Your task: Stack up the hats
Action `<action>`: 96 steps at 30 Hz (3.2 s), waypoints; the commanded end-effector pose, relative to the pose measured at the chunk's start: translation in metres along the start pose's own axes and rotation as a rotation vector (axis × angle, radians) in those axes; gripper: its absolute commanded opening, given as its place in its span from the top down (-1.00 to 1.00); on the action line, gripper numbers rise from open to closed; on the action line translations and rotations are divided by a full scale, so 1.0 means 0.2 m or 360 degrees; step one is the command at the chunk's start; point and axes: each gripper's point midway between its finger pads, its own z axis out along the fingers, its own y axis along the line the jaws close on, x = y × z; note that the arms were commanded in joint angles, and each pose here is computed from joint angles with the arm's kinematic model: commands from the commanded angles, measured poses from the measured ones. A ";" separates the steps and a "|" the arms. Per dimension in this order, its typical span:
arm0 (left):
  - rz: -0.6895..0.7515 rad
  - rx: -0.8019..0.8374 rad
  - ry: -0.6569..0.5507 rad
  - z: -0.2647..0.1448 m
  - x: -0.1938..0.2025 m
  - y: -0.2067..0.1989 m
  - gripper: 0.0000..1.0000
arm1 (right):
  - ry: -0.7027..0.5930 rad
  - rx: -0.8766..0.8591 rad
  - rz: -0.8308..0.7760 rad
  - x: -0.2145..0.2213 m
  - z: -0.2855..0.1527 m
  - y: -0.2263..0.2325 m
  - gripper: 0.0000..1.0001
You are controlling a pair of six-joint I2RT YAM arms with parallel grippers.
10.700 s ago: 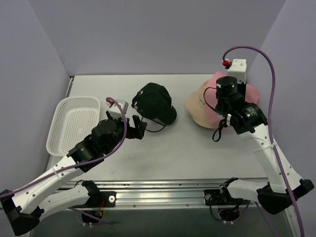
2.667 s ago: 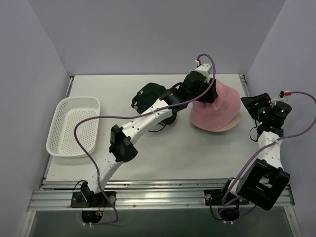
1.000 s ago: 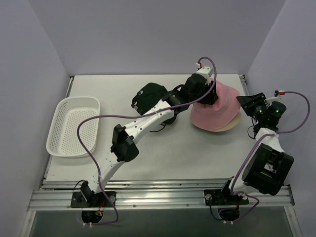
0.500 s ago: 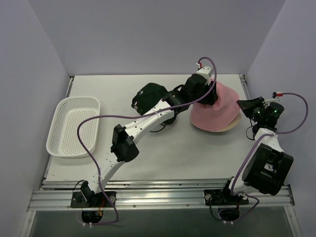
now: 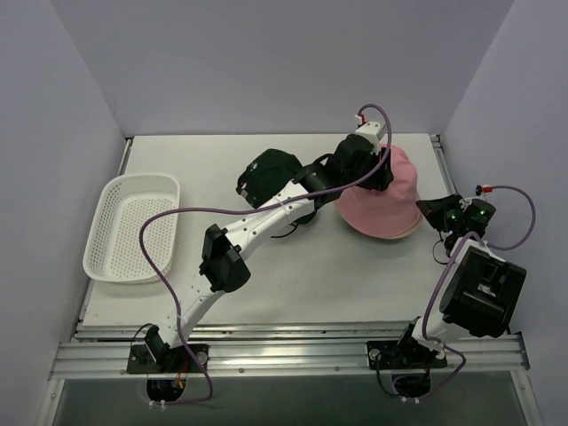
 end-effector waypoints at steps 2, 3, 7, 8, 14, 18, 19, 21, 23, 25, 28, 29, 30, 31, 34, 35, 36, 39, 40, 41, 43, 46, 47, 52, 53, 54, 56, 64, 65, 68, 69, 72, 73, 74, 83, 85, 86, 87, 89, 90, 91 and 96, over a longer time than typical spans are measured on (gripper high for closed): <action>0.0004 0.0016 -0.0076 -0.02 -0.08 -0.03 -0.23 | -0.0057 0.0089 -0.0036 -0.01 0.01 -0.09 1.00; 0.0000 0.0010 -0.0069 -0.01 -0.06 -0.02 -0.23 | -0.0056 0.0096 -0.0029 -0.01 0.02 -0.10 1.00; -0.0006 -0.0022 -0.0055 0.00 -0.04 0.00 -0.24 | -0.0042 0.0122 -0.0013 0.02 0.04 -0.15 1.00; -0.0009 -0.0028 -0.0047 0.01 -0.03 0.02 -0.24 | -0.0039 0.0131 -0.0008 0.03 0.04 -0.17 1.00; -0.0012 -0.0057 -0.0029 0.02 -0.01 0.06 -0.23 | -0.0027 0.0174 0.0013 0.06 0.07 -0.22 1.00; -0.0012 -0.0067 -0.0026 0.02 0.00 0.07 -0.24 | -0.0021 0.0188 0.0018 0.08 0.08 -0.25 1.00; -0.0012 -0.0068 -0.0024 0.02 0.00 0.07 -0.23 | -0.0022 0.0184 0.0017 0.08 0.08 -0.24 1.00; -0.0011 -0.0075 -0.0011 0.03 0.02 0.08 -0.23 | -0.0022 0.0195 0.0021 0.08 0.09 -0.25 1.00; -0.0012 -0.0082 -0.0012 0.03 0.01 0.09 -0.23 | -0.0022 0.0208 0.0023 0.09 0.09 -0.27 1.00; -0.0013 -0.0088 -0.0010 0.03 0.02 0.10 -0.24 | -0.0016 0.0221 0.0033 0.10 0.10 -0.29 1.00; -0.0013 -0.0096 0.0000 0.04 0.03 0.11 -0.24 | -0.0010 0.0222 0.0045 0.10 0.12 -0.29 1.00; -0.0011 -0.0094 -0.0004 0.03 0.02 0.11 -0.23 | -0.0011 0.0215 0.0045 0.10 0.12 -0.29 1.00; -0.0011 -0.0095 -0.0002 0.03 0.02 0.11 -0.23 | -0.0013 0.0210 0.0045 0.10 0.12 -0.28 1.00; -0.0009 -0.0095 -0.0007 0.02 0.01 0.11 -0.23 | -0.0019 0.0211 0.0046 0.10 0.13 -0.28 1.00; 0.0005 -0.0123 -0.0005 0.00 0.00 0.12 -0.23 | -0.0022 0.0231 0.0047 0.09 0.13 -0.29 1.00; 0.0010 -0.0124 -0.0014 -0.02 -0.02 0.11 -0.24 | -0.0026 0.0225 0.0048 0.08 0.13 -0.28 1.00; 0.0011 -0.0133 -0.0013 -0.04 -0.02 0.12 -0.23 | -0.0032 0.0223 0.0047 0.07 0.13 -0.27 1.00; 0.0020 -0.0202 -0.0019 -0.11 -0.07 0.14 -0.24 | -0.0046 0.0220 0.0043 0.04 0.13 -0.24 1.00; 0.0031 -0.0229 -0.0024 -0.13 -0.07 0.14 -0.24 | -0.0053 0.0221 0.0038 0.03 0.13 -0.24 1.00; 0.0053 -0.0307 -0.0042 -0.18 -0.10 0.18 -0.23 | -0.0049 0.0225 0.0038 0.03 0.13 -0.23 1.00; 0.0063 -0.0358 -0.0089 -0.26 -0.15 0.17 -0.23 | -0.0056 0.0226 0.0027 0.00 0.14 -0.21 1.00; 0.0084 -0.0484 -0.0100 -0.32 -0.14 0.25 -0.22 | -0.0072 0.0223 0.0026 -0.03 0.16 -0.19 1.00; 0.0080 -0.0536 -0.0149 -0.37 -0.19 0.27 -0.21 | -0.0062 0.0230 0.0029 -0.02 0.17 -0.19 1.00; 0.0109 -0.0609 -0.0171 -0.44 -0.16 0.33 -0.22 | -0.0042 0.0261 0.0021 0.01 0.19 -0.20 1.00; 0.0111 -0.0609 -0.0170 -0.44 -0.16 0.34 -0.22 | -0.0034 0.0266 0.0025 0.02 0.20 -0.22 0.99; 0.0118 -0.0608 -0.0161 -0.43 -0.15 0.34 -0.21 | -0.0027 0.0259 0.0027 0.03 0.20 -0.22 0.95; 0.0121 -0.0614 -0.0144 -0.42 -0.14 0.34 -0.21 | -0.0014 0.0250 0.0035 0.04 0.21 -0.22 0.79; 0.0117 -0.0639 -0.0085 -0.35 -0.04 0.38 -0.21 | -0.0069 0.0309 -0.0018 -0.05 0.17 -0.16 0.50; 0.0105 -0.0630 -0.0088 -0.34 -0.03 0.38 -0.21 | -0.0087 0.0314 -0.0040 -0.07 0.14 -0.13 0.50; 0.0093 -0.0644 -0.0062 -0.30 0.03 0.38 -0.21 | -0.0144 0.0332 -0.0068 -0.13 0.08 -0.07 0.49; 0.0076 -0.0649 -0.0066 -0.29 0.03 0.38 -0.21 | -0.0159 0.0339 -0.0069 -0.15 0.06 -0.07 0.50; 0.0070 -0.0654 -0.0043 -0.24 0.11 0.38 -0.20 | -0.0182 0.0322 -0.0084 -0.19 0.02 -0.03 0.50; 0.0064 -0.0654 -0.0049 -0.24 0.11 0.37 -0.20 | -0.0184 0.0323 -0.0085 -0.19 0.01 -0.03 0.50; 0.0062 -0.0653 -0.0043 -0.22 0.13 0.37 -0.20 | -0.0182 0.0298 -0.0089 -0.19 0.01 0.00 0.50; 0.0000 -0.0683 -0.0018 -0.13 0.27 0.40 -0.20 | -0.0235 0.0236 -0.0093 -0.30 -0.11 0.07 0.50; -0.0007 -0.0693 -0.0008 -0.10 0.30 0.41 -0.21 | -0.0269 0.0229 -0.0103 -0.33 -0.15 0.09 0.50; -0.0015 -0.0689 -0.0017 -0.10 0.29 0.41 -0.20 | -0.0278 0.0227 -0.0120 -0.35 -0.16 0.10 0.49; -0.0018 -0.0683 -0.0014 -0.09 0.30 0.41 -0.20 | -0.0293 0.0220 -0.0129 -0.36 -0.17 0.12 0.50; -0.0025 -0.0672 -0.0014 -0.07 0.31 0.40 -0.21 | -0.0299 0.0214 -0.0139 -0.38 -0.19 0.14 0.49; -0.0022 -0.0678 -0.0004 -0.06 0.33 0.41 -0.20 | -0.0304 0.0204 -0.0147 -0.38 -0.20 0.15 0.49; -0.0028 -0.0689 -0.0001 -0.05 0.34 0.42 -0.21 | -0.0311 0.0198 -0.0151 -0.39 -0.21 0.17 0.49; -0.0036 -0.0718 -0.0012 -0.06 0.34 0.43 -0.20 | -0.0329 0.0190 -0.0185 -0.41 -0.23 0.20 0.49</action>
